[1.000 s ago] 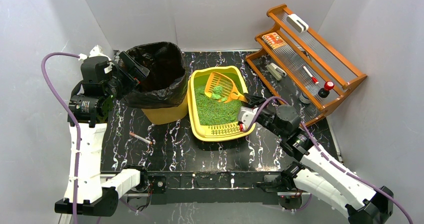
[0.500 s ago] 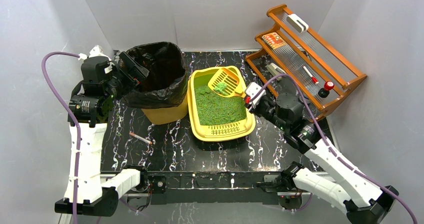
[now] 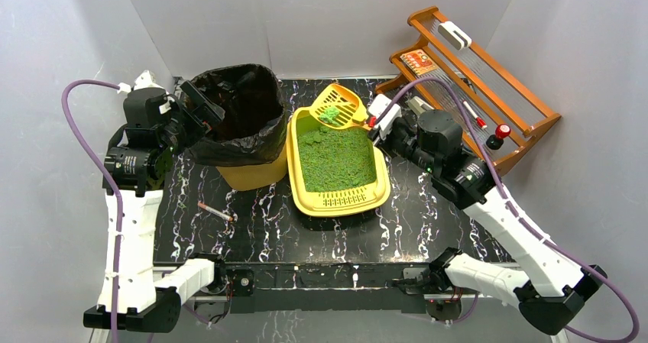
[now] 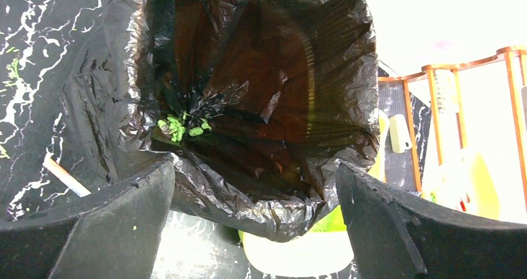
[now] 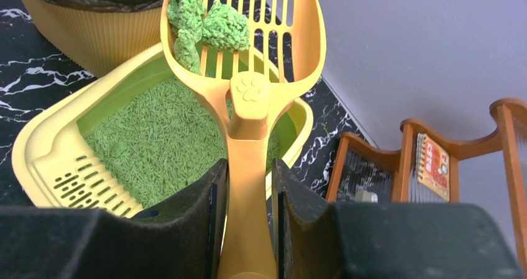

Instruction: Clean the litter box

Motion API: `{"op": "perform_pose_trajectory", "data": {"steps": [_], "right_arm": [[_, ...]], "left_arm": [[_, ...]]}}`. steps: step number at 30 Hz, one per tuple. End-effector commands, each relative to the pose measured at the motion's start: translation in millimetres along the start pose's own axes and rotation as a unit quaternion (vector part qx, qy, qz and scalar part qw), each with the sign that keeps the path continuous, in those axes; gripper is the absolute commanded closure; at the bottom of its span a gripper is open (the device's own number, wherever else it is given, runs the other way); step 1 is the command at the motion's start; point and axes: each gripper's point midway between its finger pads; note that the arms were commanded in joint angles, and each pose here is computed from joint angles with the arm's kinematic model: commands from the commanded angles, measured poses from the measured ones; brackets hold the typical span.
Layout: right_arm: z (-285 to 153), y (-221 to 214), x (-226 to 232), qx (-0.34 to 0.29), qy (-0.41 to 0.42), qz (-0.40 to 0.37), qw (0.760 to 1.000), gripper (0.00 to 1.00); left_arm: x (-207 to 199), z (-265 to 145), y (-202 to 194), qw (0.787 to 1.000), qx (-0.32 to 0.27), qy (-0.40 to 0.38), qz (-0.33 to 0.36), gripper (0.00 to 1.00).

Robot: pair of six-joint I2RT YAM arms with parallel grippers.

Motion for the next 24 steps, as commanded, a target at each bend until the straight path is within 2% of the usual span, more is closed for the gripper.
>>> {"op": "perform_pose_trajectory", "data": {"steps": [1, 14, 18, 24], "right_arm": [[-3, 54, -21, -0.071, -0.007, -0.030, 0.997, 1.00], [43, 118, -38, -0.153, 0.019, -0.132, 0.979, 1.00], [64, 127, -41, -0.166, 0.019, -0.157, 0.973, 1.00], [92, 141, -41, -0.178, 0.022, -0.198, 0.964, 1.00]], "left_arm": [[-15, -14, 3, 0.999, 0.002, -0.032, -0.010, 0.02], [-32, -32, 13, 0.997, -0.010, -0.069, -0.033, 0.02], [-43, -40, 12, 0.995, -0.004, -0.096, -0.040, 0.02], [-49, -53, 22, 0.992, -0.025, -0.111, -0.045, 0.02]]}}
Point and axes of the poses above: each gripper's point midway between its finger pads, its own z axis out along the fingers, its own x axis along the line the jaws close on, y = z × x, and after that the axes turned 5 degrees about -z, right-handed
